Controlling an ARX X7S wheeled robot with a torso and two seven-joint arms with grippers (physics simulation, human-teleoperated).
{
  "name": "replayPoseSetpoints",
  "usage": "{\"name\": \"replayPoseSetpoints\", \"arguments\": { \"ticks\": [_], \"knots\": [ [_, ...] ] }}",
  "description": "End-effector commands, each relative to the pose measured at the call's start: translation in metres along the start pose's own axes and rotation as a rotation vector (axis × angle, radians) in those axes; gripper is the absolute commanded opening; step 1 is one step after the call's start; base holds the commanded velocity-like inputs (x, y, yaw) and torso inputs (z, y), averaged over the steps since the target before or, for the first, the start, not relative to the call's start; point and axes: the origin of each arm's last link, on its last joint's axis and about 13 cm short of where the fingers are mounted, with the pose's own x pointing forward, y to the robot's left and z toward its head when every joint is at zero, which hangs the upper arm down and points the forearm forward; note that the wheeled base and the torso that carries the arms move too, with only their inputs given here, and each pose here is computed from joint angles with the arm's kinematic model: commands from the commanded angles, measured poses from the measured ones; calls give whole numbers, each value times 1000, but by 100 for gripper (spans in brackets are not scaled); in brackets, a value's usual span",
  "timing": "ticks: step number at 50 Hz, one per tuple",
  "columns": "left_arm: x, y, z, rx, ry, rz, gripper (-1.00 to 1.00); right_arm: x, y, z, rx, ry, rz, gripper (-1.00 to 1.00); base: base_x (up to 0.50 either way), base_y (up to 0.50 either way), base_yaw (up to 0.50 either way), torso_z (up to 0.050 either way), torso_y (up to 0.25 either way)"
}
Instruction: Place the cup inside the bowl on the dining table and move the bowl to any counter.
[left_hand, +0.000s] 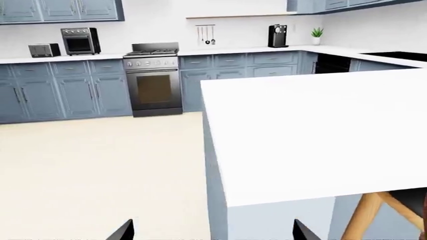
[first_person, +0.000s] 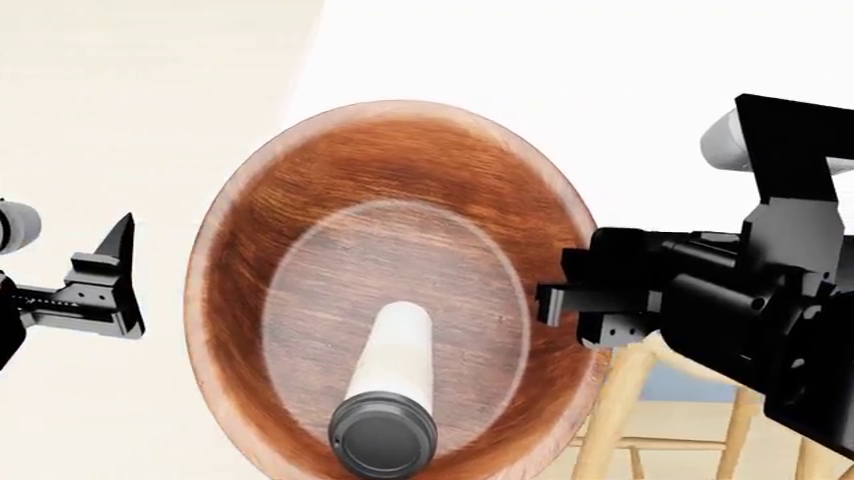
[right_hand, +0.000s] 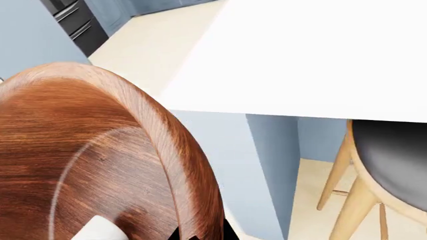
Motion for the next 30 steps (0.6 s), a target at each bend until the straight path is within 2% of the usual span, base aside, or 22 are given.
{"name": "replayPoseSetpoints", "arguments": {
  "ticks": [1,30],
  "knots": [
    [-1,1,-1,-1,0,0,100,-3,2,6,-3,-41,17,-100,-2,500,0,0,0],
    [0,0,0,0,1,-3,100,-2,1,2,4,-36,16,-100,-2,500,0,0,1]
  ]
}}
